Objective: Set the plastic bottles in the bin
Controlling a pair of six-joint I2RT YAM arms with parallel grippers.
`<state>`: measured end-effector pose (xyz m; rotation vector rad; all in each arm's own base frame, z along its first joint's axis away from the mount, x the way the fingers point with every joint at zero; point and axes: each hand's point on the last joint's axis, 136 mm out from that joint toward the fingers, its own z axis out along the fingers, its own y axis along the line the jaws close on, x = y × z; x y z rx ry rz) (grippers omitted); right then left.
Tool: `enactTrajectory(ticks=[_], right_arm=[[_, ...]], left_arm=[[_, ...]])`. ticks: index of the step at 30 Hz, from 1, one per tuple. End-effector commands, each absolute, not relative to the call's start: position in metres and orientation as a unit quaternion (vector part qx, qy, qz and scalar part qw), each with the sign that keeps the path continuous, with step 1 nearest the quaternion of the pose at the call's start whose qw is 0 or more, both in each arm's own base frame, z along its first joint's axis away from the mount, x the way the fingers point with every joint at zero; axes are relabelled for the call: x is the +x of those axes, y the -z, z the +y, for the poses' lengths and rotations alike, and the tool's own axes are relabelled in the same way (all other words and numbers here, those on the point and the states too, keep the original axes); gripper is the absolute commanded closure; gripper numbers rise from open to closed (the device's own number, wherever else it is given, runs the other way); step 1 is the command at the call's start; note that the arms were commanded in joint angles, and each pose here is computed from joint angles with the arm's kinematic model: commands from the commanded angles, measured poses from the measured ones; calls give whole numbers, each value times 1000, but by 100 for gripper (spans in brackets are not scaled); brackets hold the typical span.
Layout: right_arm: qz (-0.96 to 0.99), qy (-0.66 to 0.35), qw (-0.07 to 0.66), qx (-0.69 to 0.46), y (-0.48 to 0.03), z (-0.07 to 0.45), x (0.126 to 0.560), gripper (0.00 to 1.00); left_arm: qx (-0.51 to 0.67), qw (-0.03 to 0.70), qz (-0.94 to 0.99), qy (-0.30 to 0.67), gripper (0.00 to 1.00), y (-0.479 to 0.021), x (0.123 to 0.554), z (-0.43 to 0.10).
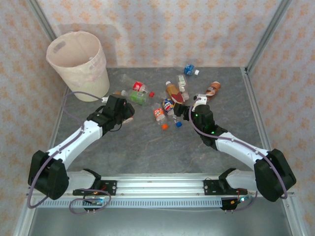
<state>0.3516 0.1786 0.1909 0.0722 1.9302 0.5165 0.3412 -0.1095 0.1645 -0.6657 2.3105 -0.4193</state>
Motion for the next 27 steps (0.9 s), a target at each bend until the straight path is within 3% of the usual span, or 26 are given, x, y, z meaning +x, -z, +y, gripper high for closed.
enactTrajectory(ticks=[1,9,14,27], right_arm=[[794,-235,559,37,-213,181,357,1],[787,-254,562,33,-219,187,357,1],[771,-304,560,-7,-231,208,351,1],[766,-309,564,-11,-241,216,354,1]], left_arm=[[-243,380,874,181,52,-209,341,-110],[-212,422,856,210,53,-264,349,-118],[-209,501,809,226,54,-315,360,-111],[-239,659,704,113,54,-415,407,-68]])
